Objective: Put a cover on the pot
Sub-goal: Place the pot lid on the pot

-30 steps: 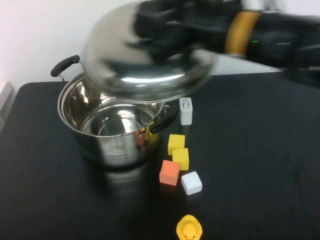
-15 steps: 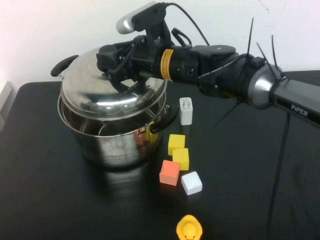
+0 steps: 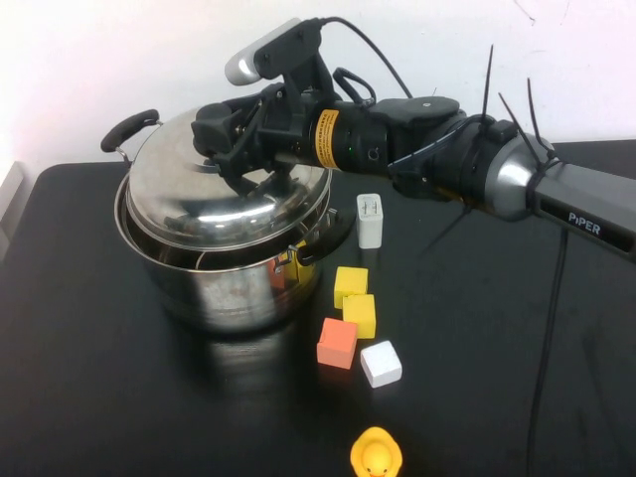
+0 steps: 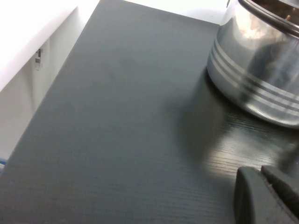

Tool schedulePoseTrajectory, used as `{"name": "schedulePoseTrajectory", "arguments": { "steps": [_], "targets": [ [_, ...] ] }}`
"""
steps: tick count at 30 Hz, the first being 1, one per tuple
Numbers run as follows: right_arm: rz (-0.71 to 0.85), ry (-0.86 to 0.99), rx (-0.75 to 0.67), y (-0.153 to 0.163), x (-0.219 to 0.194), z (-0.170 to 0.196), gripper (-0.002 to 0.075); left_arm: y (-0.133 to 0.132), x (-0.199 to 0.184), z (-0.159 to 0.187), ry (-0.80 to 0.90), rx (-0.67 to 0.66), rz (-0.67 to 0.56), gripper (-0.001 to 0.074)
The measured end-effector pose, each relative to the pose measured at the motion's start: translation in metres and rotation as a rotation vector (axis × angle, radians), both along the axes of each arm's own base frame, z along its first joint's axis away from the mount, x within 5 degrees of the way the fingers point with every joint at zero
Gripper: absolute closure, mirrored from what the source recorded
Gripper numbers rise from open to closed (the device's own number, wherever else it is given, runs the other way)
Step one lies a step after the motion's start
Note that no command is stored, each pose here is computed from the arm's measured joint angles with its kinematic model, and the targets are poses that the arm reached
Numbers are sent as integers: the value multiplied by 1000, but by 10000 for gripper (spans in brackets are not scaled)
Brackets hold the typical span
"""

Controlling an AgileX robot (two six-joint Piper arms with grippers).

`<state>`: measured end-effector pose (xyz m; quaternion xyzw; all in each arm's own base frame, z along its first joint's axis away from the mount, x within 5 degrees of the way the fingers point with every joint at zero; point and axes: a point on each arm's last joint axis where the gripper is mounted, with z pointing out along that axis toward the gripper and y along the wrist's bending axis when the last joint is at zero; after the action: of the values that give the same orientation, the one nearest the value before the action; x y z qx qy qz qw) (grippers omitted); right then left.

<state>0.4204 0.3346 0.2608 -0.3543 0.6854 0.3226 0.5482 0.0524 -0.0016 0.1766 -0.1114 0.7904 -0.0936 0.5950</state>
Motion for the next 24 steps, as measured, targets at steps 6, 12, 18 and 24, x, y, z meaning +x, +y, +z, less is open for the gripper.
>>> {"name": "schedulePoseTrajectory", "arguments": {
  "steps": [6, 12, 18, 24],
  "targets": [
    [13, 0, 2, 2, -2, 0, 372, 0, 0, 0, 0, 4, -1, 736],
    [46, 14, 0, 10, -6, -8, 372, 0, 0, 0, 0, 3, -1, 736],
    [6, 24, -13, 10, -2, -15, 372, 0, 0, 0, 0, 3, -1, 736],
    [-2, 23, -16, 10, -1, -15, 372, 0, 0, 0, 0, 3, -1, 737]
  ]
}}
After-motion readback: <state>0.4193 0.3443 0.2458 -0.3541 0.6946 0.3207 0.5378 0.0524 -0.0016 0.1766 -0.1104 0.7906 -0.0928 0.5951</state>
